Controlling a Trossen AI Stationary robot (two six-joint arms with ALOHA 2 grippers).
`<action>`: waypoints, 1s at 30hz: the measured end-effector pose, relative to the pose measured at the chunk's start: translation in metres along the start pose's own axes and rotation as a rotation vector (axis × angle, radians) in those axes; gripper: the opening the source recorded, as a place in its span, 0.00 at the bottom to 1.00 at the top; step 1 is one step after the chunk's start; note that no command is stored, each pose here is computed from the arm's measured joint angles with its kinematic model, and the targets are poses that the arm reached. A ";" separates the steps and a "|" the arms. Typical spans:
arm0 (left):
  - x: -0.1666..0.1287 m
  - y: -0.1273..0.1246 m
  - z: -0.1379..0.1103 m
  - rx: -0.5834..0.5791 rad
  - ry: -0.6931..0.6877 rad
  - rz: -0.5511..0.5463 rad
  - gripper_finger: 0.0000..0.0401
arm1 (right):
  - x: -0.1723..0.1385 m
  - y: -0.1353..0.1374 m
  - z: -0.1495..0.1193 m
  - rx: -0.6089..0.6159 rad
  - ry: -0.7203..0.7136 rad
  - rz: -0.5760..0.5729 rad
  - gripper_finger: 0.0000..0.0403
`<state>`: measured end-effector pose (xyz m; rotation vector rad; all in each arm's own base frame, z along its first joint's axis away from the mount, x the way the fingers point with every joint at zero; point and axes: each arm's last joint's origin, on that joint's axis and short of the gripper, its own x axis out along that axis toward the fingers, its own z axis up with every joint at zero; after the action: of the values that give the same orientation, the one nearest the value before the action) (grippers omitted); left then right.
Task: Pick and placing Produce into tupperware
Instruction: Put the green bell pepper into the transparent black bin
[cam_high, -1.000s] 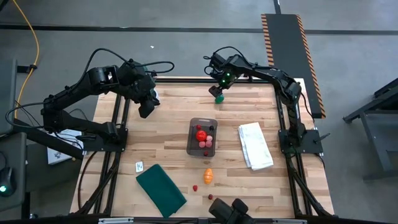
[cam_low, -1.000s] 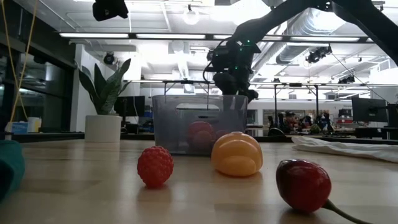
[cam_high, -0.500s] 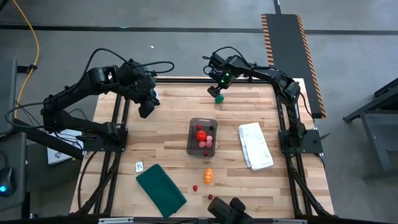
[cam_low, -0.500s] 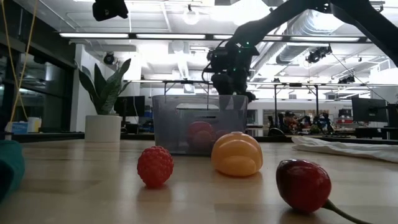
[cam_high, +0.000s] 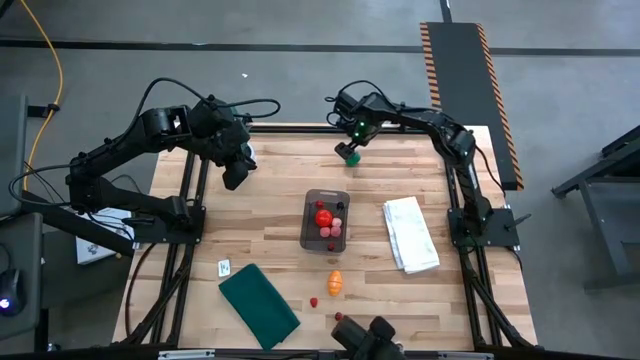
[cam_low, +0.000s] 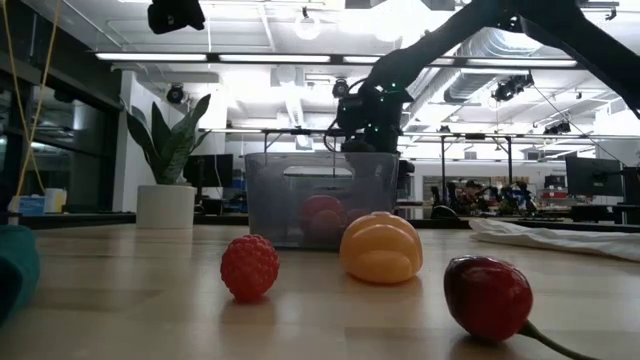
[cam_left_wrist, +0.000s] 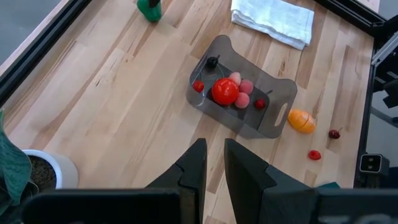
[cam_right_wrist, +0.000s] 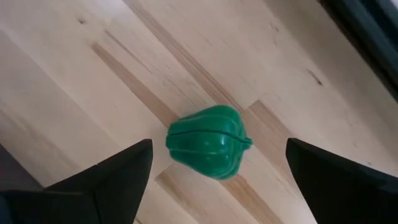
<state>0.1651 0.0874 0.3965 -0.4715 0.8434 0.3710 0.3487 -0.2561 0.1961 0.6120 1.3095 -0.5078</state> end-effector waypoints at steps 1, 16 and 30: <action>0.000 0.000 0.000 0.000 0.000 0.000 0.11 | 0.003 0.000 0.000 0.001 0.008 -0.001 0.89; 0.000 0.000 0.000 0.000 0.000 0.000 0.11 | 0.029 0.003 0.000 -0.014 0.078 0.012 0.89; 0.000 0.000 0.000 0.000 -0.001 0.003 0.11 | 0.034 0.009 0.000 -0.030 0.077 -0.012 0.83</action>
<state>0.1651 0.0875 0.3965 -0.4699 0.8431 0.3740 0.3607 -0.2497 0.1642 0.6044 1.3916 -0.4772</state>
